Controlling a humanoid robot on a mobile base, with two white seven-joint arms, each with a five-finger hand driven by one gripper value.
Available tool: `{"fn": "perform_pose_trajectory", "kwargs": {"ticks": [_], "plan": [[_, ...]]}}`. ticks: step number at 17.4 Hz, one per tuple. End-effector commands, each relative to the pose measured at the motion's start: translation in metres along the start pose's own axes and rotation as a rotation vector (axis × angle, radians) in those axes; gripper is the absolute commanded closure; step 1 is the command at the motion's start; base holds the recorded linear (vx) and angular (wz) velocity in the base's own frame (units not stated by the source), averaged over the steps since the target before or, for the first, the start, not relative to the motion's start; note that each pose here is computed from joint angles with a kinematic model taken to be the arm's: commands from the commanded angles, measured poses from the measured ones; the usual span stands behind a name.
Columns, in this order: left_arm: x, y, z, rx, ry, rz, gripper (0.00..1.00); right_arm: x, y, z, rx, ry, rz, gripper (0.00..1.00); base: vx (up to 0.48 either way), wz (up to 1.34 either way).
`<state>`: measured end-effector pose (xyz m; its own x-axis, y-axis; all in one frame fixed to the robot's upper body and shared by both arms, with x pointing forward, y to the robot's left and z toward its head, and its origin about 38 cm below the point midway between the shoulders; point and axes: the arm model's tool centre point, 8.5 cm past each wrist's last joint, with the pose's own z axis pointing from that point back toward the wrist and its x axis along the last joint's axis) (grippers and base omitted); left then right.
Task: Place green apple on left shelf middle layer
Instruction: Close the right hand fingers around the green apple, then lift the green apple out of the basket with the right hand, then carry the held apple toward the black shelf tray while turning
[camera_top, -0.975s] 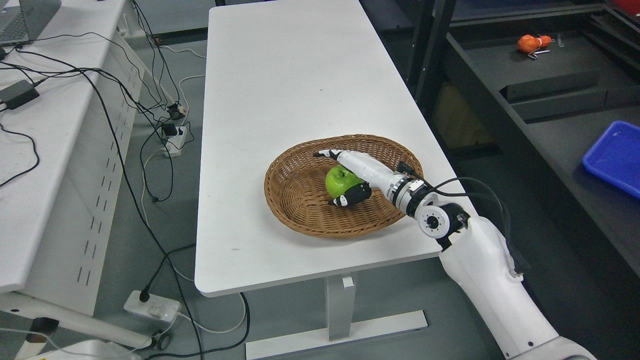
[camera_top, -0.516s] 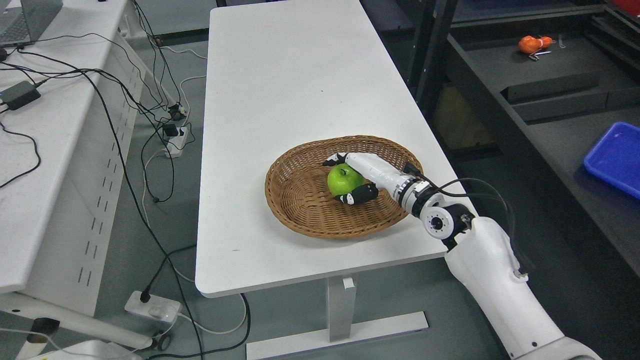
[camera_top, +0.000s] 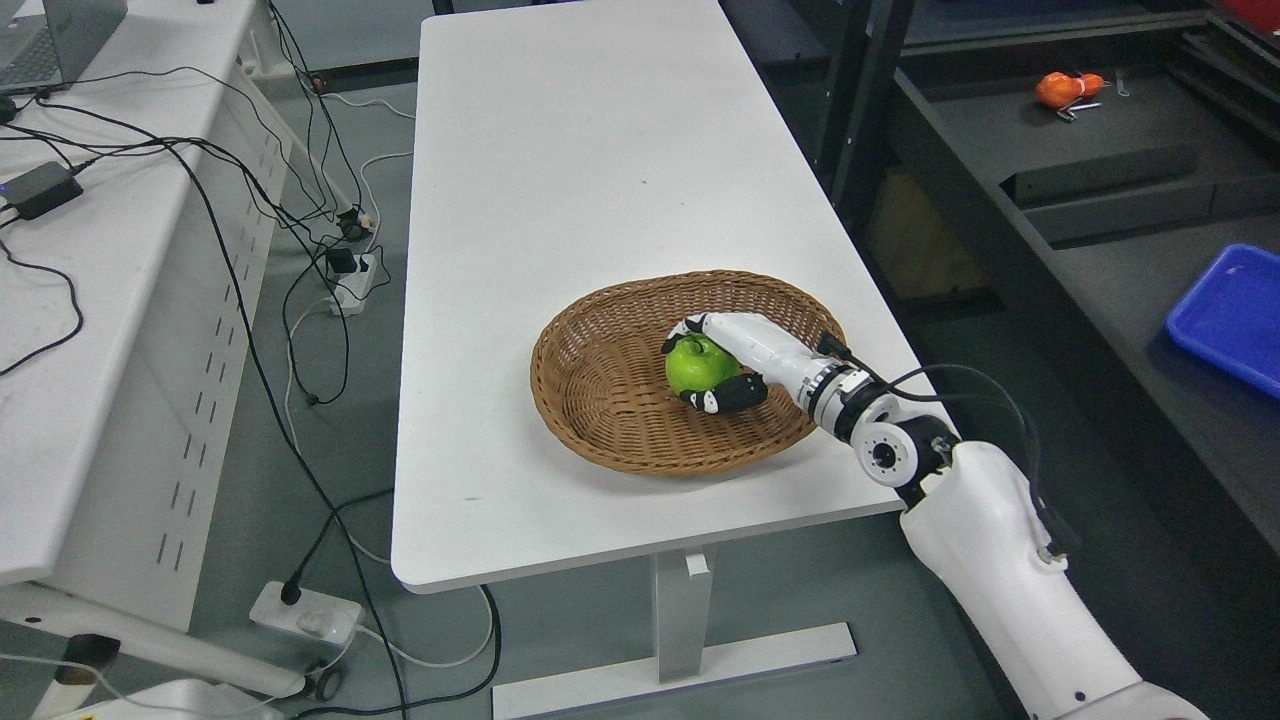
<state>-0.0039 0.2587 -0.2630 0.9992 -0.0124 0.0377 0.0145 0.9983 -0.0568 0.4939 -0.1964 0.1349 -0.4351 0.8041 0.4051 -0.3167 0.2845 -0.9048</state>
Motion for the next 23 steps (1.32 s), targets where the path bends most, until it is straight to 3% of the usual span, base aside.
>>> {"fn": "perform_pose_trajectory", "kwargs": {"ticks": [1, 4, 7, 11, 14, 16, 23], "plan": [[0.000, 0.011, 0.002, 0.018, 0.001, -0.001, 0.00, -0.022, -0.022, 0.021, -0.057, 0.053, 0.009, 0.98, 0.000, 0.00], [0.000, 0.011, 0.002, 0.018, 0.001, -0.001, 0.00, -0.027, -0.054, 0.047, -0.213, 0.091, 0.017, 0.99, 0.000, 0.00], [0.000, 0.011, 0.002, 0.018, 0.001, -0.001, 0.00, -0.037, -0.093, 0.084, -0.542, 0.160, 0.048, 1.00, 0.000, 0.00], [0.000, 0.011, 0.002, 0.018, 0.001, -0.001, 0.00, -0.045, -0.116, 0.132, -0.790, 0.203, 0.060, 1.00, 0.000, 0.00], [0.000, 0.011, 0.002, 0.018, 0.001, -0.001, 0.00, -0.052, -0.117, 0.153, -0.841, 0.236, 0.061, 1.00, 0.001, 0.01], [0.000, 0.011, 0.002, 0.018, 0.001, -0.001, 0.00, -0.056, -0.106, 0.161, -0.832, 0.255, 0.050, 1.00, 0.000, 0.00], [-0.001, 0.011, 0.002, 0.018, 0.002, -0.001, 0.00, -0.044, -0.077, 0.172, -0.807, 0.248, 0.015, 1.00, -0.018, 0.00]]}}
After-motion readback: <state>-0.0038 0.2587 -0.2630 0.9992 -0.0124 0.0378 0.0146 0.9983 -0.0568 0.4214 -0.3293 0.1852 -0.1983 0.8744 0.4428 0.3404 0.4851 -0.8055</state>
